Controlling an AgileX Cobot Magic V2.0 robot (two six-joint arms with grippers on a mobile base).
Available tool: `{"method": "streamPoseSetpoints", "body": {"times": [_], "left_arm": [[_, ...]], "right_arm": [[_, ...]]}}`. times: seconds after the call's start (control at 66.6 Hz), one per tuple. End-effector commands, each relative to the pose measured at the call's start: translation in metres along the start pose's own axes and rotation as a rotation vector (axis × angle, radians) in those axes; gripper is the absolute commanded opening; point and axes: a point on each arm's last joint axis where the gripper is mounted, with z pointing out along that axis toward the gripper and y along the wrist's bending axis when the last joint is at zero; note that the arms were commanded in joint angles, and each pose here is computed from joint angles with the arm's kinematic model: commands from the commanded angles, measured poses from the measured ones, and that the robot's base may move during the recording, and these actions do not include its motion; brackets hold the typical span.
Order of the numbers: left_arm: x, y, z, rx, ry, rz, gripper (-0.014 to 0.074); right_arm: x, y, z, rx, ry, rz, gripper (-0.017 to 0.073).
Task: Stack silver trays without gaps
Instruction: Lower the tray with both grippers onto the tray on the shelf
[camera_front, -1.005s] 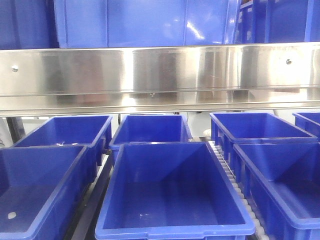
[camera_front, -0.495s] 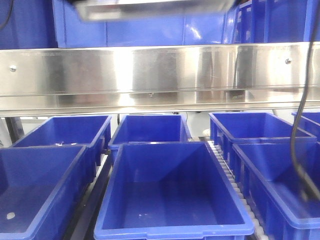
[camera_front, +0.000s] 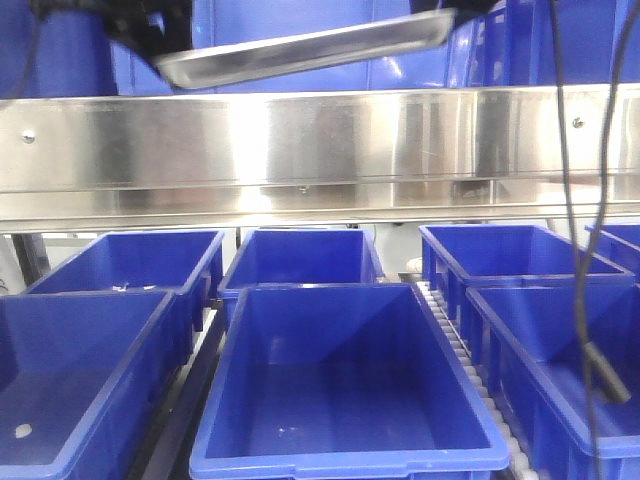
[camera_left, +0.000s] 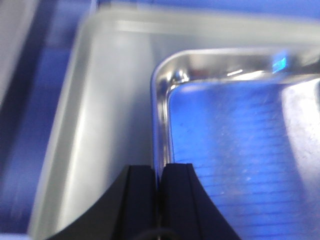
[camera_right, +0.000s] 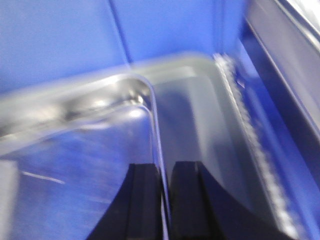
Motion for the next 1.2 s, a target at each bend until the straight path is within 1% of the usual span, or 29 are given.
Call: {"method": "streamPoseSetpoints", "body": {"times": [0.0, 0.06, 0.135, 0.195, 0.24, 0.315, 0.405, 0.51, 0.6, 0.72, 0.81, 0.9, 0.945, 1.02, 1.095, 1.125, 1.155, 1.185], "left_arm": [[-0.008, -0.019, -0.011, 0.132, -0.078, -0.044, 0.0035], [-0.009, -0.019, -0.011, 0.137, -0.089, -0.039, 0.0088], [-0.010, -0.019, -0.012, 0.134, -0.101, -0.028, 0.0155], [-0.011, -0.018, -0.011, 0.134, -0.107, -0.026, 0.0206], [-0.012, -0.017, -0.011, 0.131, -0.108, -0.029, 0.0243], [-0.013, -0.013, -0.010, 0.125, -0.110, -0.037, 0.0272], [-0.016, -0.005, -0.008, 0.103, -0.106, -0.051, 0.0280], [-0.018, 0.005, -0.006, 0.079, -0.099, -0.066, 0.0280], [-0.020, 0.012, -0.005, 0.059, -0.090, -0.077, 0.0280], [-0.021, 0.019, -0.004, 0.025, -0.094, -0.062, 0.0278], [-0.021, 0.020, -0.004, 0.016, -0.088, -0.058, 0.0277], [-0.020, 0.019, -0.004, 0.017, -0.083, -0.060, 0.0269], [-0.020, 0.018, -0.005, 0.021, -0.081, -0.064, 0.0234], [-0.021, 0.018, -0.010, 0.029, -0.082, -0.076, 0.0109], [-0.024, 0.017, -0.020, 0.040, -0.101, -0.078, -0.0033], [-0.024, 0.017, -0.023, 0.043, -0.107, -0.076, -0.0031], [-0.026, 0.018, -0.027, 0.048, -0.116, -0.079, -0.0008], [-0.027, 0.018, -0.031, 0.050, -0.123, -0.080, 0.0000]], "right_arm": [[-0.009, 0.017, -0.006, -0.145, -0.065, 0.016, 0.0013], [-0.009, 0.016, -0.006, -0.145, -0.066, 0.016, 0.0046], [-0.009, 0.016, -0.005, -0.144, -0.065, 0.016, 0.0111], [-0.007, 0.016, -0.003, -0.144, -0.062, 0.015, 0.0170], [-0.007, 0.016, -0.002, -0.139, -0.058, 0.014, 0.0196], [-0.004, 0.015, 0.001, -0.122, -0.045, 0.012, 0.0230], [-0.003, 0.014, 0.003, -0.108, -0.037, 0.009, 0.0253], [-0.003, 0.012, 0.003, -0.081, -0.043, -0.023, 0.0282], [-0.002, 0.010, 0.003, -0.061, -0.038, -0.031, 0.0302], [-0.002, 0.008, 0.003, -0.045, -0.038, -0.043, 0.0311], [-0.002, 0.008, 0.003, -0.040, -0.036, -0.045, 0.0311], [-0.002, 0.008, 0.003, -0.040, -0.037, -0.045, 0.0304], [-0.004, 0.008, 0.001, -0.043, -0.041, -0.043, 0.0283], [-0.008, 0.008, -0.005, -0.048, -0.053, -0.038, 0.0187], [-0.014, 0.009, -0.016, -0.068, -0.077, -0.031, 0.0062], [-0.016, 0.009, -0.020, -0.072, -0.085, -0.028, 0.0020], [-0.019, 0.009, -0.025, -0.078, -0.096, -0.024, -0.0015], [-0.022, 0.009, -0.029, -0.087, -0.105, -0.022, -0.0020]]}}
